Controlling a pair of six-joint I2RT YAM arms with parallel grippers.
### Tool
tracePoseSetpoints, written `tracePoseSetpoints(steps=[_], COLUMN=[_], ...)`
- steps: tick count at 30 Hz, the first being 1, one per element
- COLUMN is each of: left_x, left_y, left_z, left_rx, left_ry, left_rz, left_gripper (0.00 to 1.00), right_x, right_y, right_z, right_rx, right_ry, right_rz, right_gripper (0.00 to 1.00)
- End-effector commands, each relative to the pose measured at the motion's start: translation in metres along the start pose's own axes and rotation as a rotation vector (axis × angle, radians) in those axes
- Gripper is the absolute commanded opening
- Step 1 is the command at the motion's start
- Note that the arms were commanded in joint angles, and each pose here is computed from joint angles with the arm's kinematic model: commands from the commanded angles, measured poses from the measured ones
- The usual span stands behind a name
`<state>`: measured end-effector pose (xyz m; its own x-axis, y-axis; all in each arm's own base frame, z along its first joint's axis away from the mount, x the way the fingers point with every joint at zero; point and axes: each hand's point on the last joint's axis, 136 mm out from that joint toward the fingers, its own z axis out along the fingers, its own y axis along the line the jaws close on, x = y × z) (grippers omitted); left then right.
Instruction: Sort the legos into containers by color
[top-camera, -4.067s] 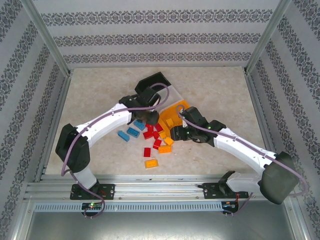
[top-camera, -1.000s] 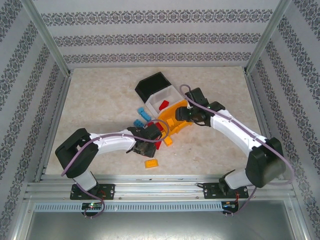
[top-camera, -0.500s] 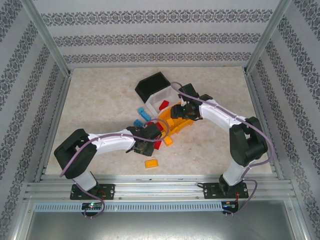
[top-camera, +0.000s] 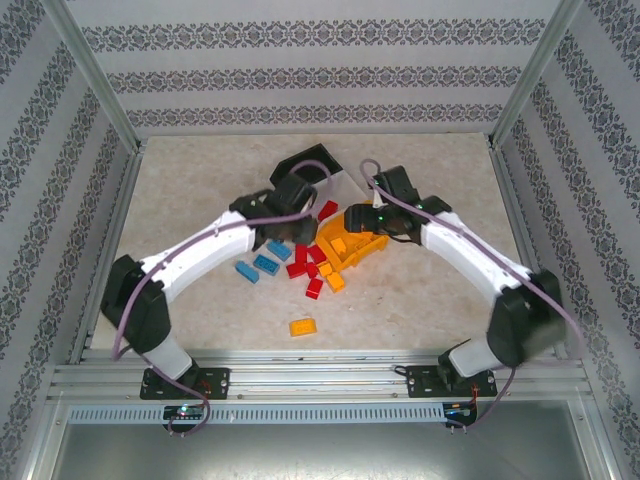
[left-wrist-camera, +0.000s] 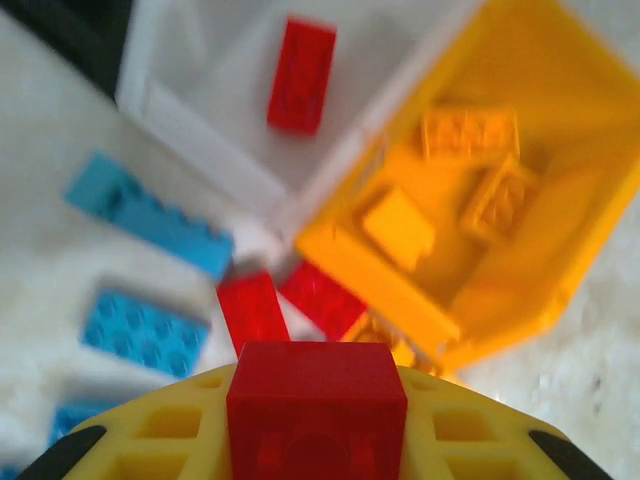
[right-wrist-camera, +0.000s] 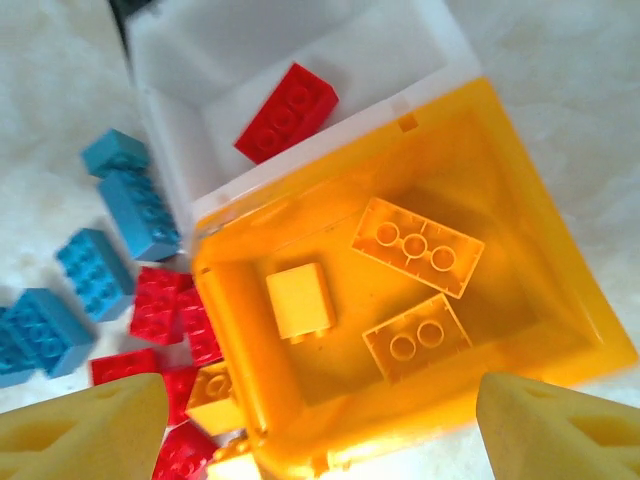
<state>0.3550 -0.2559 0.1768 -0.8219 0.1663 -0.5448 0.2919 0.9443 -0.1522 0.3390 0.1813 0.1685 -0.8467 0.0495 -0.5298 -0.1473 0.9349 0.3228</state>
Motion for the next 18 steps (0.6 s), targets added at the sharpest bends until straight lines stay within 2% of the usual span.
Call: tracePoseSetpoints(steps=[1,5,11,14,18], left_x=[-0.018,-0.051,-0.069,-0.071,-0.068], left_y=[0.010,0.007,0.002,0.004,0.007], left_z=[0.020,0.049,0.085,0.098,0.114], left_rx=[-0.034,-0.070,-0.091,-0.113,-0.115], left_ry=[0.057,0.075,0.116,0.140,0.173], left_rz=[0.102,0.182,0.225,0.237,0.232], left_gripper=[0.25,0.24,0.24,0.24,0.25], right_x=[0.030,0.076,0.139,0.156,0.161], right_y=[-0.004,-0.001,0.003,0.008,0.020], right_z=[-0.018,-0.031,-0.025,-0.017,-0.005], right_rx=[-0.012,-0.051,-0.039,-0.061,-0.085], right_ry=[0.003,0.033,0.143,0.165,0.179], right_rz=[0.032,0.031,-0.031,-0.048,-0.112], right_gripper=[0.81,0.81,0.83,0.85,0.85])
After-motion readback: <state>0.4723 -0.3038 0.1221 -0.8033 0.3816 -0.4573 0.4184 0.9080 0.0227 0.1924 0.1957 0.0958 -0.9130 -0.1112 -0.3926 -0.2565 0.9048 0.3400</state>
